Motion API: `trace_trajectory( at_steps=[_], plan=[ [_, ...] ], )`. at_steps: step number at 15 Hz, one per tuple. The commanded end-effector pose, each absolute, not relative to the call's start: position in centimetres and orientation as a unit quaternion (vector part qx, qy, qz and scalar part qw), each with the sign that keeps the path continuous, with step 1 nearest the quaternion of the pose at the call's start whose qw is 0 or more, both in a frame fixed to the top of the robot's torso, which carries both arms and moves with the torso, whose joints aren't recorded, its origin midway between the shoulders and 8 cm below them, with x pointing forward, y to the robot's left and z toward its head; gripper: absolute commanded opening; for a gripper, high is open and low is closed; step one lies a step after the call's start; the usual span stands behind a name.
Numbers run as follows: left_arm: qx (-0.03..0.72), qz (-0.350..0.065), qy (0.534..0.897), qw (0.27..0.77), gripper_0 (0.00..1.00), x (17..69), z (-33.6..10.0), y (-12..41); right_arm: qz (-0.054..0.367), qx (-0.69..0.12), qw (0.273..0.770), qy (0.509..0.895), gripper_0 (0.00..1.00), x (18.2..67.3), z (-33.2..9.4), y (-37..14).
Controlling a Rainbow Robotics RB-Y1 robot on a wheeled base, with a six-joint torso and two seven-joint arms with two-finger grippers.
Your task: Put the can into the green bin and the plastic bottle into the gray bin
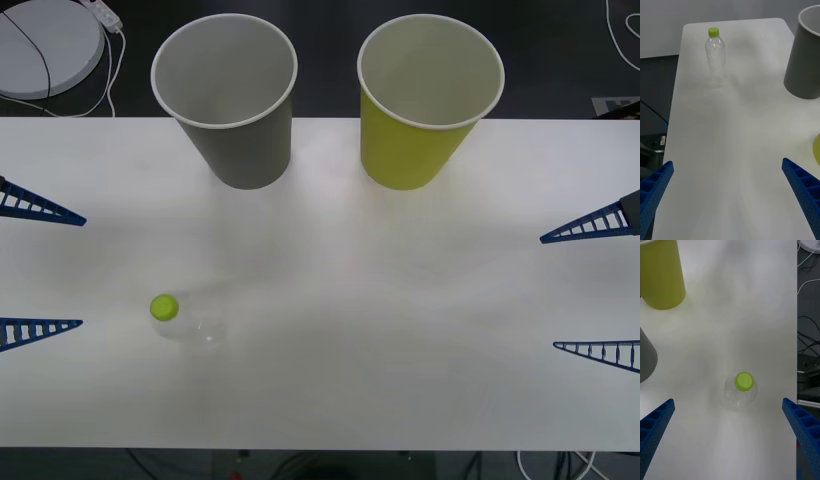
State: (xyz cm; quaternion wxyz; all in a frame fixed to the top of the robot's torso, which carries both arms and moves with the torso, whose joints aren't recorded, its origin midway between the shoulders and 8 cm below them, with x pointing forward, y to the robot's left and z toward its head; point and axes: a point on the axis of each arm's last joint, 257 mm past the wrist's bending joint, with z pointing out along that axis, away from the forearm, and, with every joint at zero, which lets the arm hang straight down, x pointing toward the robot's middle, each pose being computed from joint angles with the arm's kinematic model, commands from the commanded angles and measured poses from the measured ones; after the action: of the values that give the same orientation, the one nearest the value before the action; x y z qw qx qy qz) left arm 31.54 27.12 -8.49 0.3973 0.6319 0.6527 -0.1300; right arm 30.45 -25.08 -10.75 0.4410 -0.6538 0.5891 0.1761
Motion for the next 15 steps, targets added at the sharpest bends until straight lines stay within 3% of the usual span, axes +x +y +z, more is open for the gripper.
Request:
trace_trajectory(
  at_steps=[1,3,6,10,15],
  plan=[
    [0.632,-0.130,0.653,0.397,1.00,31.5,-8.5,27.1,0.176,-0.654,0.441,0.589,1.00,30.5,-10.7,-25.1],
    [0.632,-0.130,0.653,0.397,1.00,31.5,-8.5,27.1,0.176,-0.654,0.441,0.589,1.00,30.5,-10.7,-25.1],
    [0.610,-0.169,0.662,0.402,1.00,30.9,-10.0,26.9,0.176,-0.654,0.441,0.589,1.00,30.5,-10.7,-25.1],
    [0.608,-0.207,0.636,0.428,1.00,31.0,-10.9,27.8,0.176,-0.654,0.441,0.589,1.00,30.5,-10.7,-25.1],
    [0.620,-0.205,0.626,0.425,1.00,30.6,-12.7,31.0,0.176,-0.654,0.441,0.589,1.00,30.5,-10.7,-25.1]
  ],
)
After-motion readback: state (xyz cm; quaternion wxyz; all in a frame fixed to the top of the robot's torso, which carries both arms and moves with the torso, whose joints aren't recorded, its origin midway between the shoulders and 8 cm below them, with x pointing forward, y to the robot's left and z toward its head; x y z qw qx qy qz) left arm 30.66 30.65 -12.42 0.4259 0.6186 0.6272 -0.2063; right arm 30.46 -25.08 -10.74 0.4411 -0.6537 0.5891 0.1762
